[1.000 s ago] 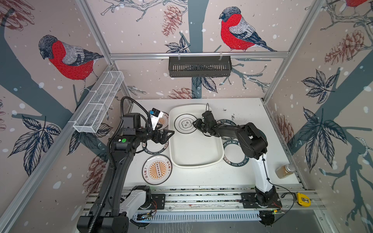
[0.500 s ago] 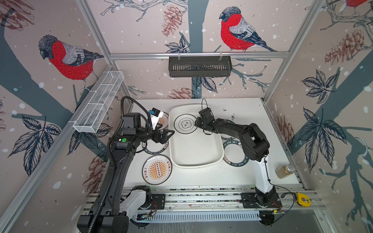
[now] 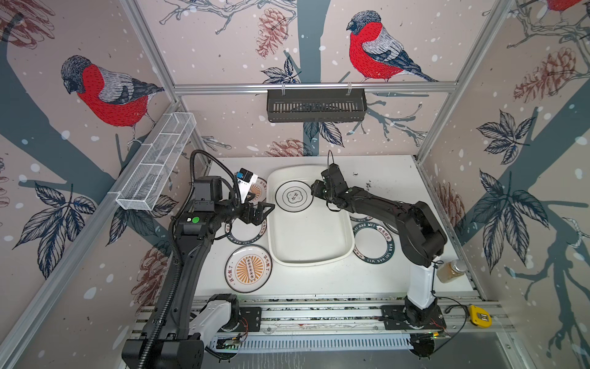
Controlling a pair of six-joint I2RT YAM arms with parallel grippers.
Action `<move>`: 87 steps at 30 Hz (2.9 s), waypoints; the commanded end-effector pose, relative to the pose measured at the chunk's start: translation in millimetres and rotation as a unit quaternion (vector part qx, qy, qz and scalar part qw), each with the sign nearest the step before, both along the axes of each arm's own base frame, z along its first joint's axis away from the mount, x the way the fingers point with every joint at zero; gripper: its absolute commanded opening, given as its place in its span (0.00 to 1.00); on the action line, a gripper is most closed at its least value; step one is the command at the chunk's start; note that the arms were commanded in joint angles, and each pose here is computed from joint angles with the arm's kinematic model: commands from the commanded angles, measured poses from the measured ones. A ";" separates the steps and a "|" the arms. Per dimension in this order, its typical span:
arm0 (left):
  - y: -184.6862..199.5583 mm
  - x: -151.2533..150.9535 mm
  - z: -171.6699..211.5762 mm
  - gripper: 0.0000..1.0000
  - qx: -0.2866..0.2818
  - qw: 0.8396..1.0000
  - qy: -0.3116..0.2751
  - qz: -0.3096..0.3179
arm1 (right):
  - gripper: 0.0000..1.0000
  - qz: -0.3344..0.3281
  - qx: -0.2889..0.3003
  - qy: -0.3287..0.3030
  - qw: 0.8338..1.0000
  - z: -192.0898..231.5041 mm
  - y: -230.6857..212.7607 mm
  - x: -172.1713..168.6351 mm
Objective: Place the plates into the plastic bin on the countertop
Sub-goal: 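Withdraw the right gripper from the bin toward the plates nearer the robot, then grip the rim of the red-and-green rimmed plate with the right gripper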
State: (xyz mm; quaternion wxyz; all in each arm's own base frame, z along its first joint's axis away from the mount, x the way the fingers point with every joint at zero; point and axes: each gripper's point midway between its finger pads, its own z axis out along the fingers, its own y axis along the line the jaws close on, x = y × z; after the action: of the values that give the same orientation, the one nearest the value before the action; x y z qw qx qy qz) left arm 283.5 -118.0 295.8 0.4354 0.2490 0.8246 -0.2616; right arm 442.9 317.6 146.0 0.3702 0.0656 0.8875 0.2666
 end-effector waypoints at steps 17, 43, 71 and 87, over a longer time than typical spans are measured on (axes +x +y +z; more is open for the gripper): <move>1.7 0.4 -2.4 0.98 0.016 1.000 -0.017 -0.001 | 0.61 -0.160 0.041 -0.072 0.984 51.0 -224.4 -83.1; -33.2 19.3 6.6 0.98 0.035 0.996 -0.036 -0.078 | 0.70 -0.374 0.029 0.064 0.925 -11.2 -380.0 -146.5; -46.8 7.1 -13.2 0.99 0.030 0.991 -0.047 -0.124 | 0.61 -0.373 0.100 0.158 0.909 -86.1 -426.0 -161.9; -49.0 7.7 -12.2 0.98 0.017 0.991 -0.049 -0.124 | 0.45 -0.305 0.169 0.163 0.923 -106.9 -417.8 -138.4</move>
State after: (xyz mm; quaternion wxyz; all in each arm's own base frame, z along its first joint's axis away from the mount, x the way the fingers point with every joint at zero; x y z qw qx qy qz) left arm 289.2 -161.2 274.9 0.4201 0.3610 0.7857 -0.2754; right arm 297.0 -102.8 35.3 0.2548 0.4580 0.8126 0.2550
